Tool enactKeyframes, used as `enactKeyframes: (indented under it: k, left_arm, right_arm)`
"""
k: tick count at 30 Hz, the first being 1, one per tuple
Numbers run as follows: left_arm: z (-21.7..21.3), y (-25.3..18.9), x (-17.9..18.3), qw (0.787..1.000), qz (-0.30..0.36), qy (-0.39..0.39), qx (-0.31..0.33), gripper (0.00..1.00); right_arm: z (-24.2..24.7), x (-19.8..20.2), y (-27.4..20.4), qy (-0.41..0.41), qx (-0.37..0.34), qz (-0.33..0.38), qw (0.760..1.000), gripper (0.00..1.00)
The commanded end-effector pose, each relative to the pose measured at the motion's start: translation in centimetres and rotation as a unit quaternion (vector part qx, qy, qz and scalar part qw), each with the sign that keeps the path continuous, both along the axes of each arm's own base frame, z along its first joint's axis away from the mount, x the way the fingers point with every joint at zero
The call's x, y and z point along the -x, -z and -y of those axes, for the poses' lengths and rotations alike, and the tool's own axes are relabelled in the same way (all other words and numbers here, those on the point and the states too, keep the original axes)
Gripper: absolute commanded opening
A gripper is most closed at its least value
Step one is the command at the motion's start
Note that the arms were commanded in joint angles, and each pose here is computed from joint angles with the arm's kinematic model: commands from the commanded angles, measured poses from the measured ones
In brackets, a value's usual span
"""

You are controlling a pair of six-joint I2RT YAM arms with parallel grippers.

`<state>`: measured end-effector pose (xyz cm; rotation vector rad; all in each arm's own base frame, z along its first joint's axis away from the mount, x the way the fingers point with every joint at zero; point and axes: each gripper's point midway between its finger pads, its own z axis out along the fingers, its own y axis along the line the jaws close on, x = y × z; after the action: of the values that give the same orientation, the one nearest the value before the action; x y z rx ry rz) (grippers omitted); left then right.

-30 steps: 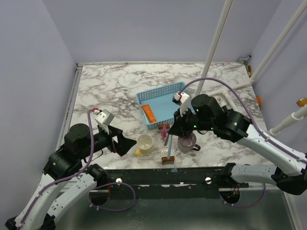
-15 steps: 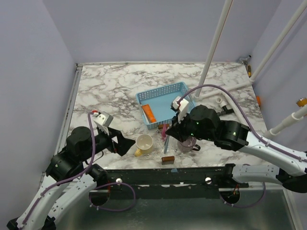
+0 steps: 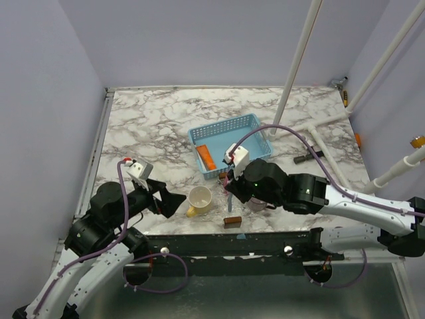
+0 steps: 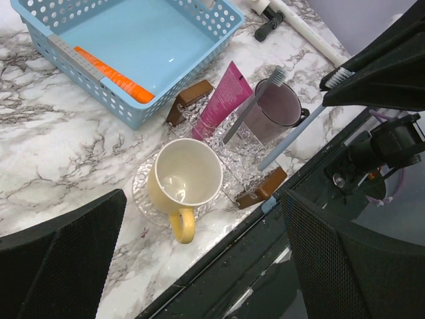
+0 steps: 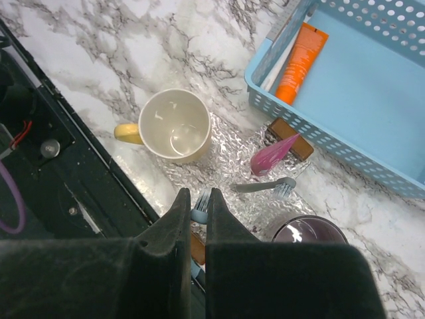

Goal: Prepare toiletry sets of a toothbrush and toothpaste on the tray

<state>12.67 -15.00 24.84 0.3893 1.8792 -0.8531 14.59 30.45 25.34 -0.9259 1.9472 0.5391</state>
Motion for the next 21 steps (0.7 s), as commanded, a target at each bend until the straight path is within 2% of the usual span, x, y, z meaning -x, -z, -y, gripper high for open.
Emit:
enactKeyframes:
  k: [1, 21]
  left_arm:
    - [-0.1, -0.3, -0.5, 1.000, 0.011, -0.013, 0.012, 0.99]
    - [0.6, 0.4, -0.8, 1.000, 0.002, -0.002, 0.008, 0.99]
  right_arm:
    - [-0.2, -0.9, 0.8, 0.027, 0.009, 0.017, 0.999, 0.01]
    - [-0.8, -0.7, 5.1, 0.053, 0.021, -0.019, 0.998, 0.01]
